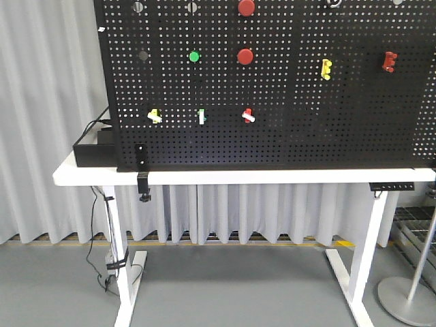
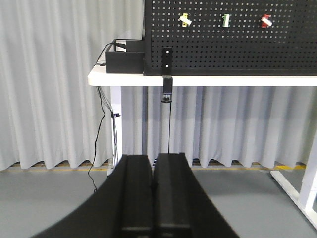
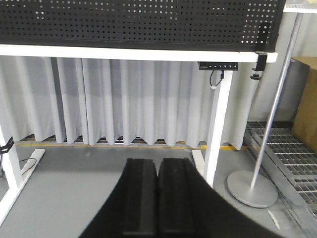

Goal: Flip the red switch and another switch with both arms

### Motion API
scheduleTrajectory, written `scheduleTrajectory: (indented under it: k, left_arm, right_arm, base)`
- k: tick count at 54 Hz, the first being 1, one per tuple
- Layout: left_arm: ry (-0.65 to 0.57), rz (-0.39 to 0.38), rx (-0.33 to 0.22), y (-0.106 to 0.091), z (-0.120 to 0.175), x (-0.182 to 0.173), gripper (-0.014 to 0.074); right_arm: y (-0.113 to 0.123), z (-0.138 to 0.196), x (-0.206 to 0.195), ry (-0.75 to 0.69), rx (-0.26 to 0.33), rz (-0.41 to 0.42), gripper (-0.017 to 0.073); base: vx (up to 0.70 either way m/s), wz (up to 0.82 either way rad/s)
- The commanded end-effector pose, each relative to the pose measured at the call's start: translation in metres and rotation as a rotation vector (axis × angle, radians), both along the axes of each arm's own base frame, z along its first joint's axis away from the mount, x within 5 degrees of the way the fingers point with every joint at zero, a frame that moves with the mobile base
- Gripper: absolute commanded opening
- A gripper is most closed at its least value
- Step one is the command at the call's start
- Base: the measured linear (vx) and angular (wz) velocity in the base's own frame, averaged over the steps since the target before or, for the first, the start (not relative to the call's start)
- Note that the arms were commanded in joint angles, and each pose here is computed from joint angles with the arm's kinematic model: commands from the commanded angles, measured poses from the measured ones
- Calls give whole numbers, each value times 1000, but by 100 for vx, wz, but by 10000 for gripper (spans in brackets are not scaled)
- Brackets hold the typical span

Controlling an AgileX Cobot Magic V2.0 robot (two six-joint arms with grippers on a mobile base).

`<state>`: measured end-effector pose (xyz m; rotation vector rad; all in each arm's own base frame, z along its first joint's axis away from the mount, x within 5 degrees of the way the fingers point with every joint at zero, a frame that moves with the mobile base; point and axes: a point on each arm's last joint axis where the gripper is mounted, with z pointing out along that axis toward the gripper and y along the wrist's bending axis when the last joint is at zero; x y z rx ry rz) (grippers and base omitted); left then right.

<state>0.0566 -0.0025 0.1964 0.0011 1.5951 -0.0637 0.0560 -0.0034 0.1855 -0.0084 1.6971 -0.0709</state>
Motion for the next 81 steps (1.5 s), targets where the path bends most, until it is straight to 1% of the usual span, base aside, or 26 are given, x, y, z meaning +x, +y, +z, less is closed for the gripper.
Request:
scheduleTrajectory:
  k: [1,49,81]
  left_arm:
    - [-62,5,-10,0,1,1,3]
    - [-62,5,-10,0,1,1,3]
    - [-62,5,-10,0,1,1,3]
  right_arm:
    - [1,6,0,-83,-14,12,-6]
    - [1,6,0,-82,-14,12,-6]
    - [1,6,0,-82,-14,12,-6]
  base:
    - [26,0]
    - [33,1]
    - [20,1]
